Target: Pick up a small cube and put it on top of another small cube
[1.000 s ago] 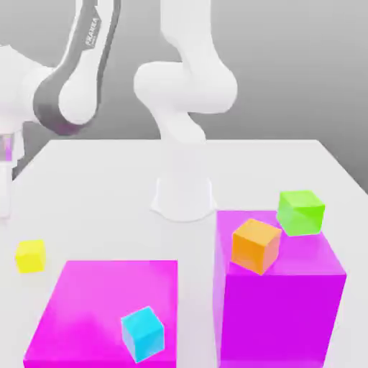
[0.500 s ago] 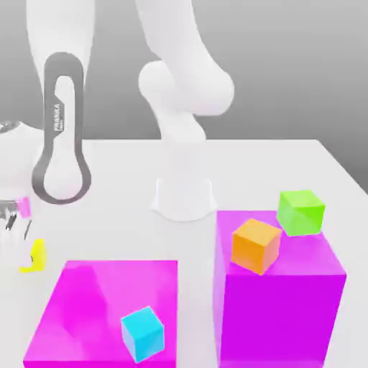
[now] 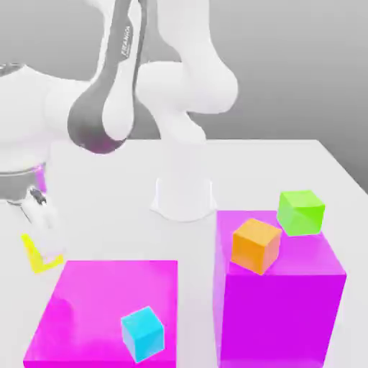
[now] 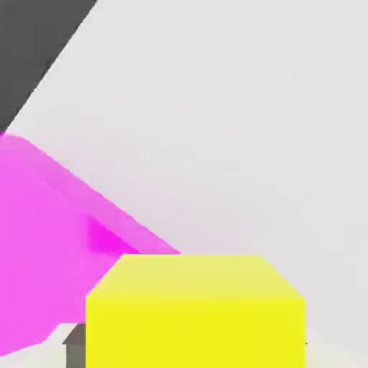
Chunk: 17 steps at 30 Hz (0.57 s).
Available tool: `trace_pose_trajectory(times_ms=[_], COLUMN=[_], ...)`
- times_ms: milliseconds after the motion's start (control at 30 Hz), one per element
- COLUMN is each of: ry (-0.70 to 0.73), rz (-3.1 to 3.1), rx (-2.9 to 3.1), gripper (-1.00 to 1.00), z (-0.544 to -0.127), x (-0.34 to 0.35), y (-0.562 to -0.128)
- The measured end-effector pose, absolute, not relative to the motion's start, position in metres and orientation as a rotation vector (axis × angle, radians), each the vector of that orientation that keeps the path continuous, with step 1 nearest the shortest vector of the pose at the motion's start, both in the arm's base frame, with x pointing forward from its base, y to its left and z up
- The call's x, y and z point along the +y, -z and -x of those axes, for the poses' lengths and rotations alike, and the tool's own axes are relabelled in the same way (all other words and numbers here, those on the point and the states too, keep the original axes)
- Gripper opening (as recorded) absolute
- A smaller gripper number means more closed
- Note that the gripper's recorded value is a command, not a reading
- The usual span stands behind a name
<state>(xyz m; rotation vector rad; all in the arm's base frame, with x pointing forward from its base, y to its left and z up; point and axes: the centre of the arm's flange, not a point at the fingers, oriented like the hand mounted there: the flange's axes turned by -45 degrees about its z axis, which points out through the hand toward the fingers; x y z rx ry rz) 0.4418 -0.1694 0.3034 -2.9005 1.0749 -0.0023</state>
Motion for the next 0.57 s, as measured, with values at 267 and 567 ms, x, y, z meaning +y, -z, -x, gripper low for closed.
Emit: trace_pose_trajectory(times_ms=[267,567], ry=[-0.002,-0.001], rz=[3.111,3.135], rx=[0.225,0.035], gripper=[-1.00,1.00], z=[-0.491,-0.484], x=[0.045,0.095], y=[-0.428,-0.399])
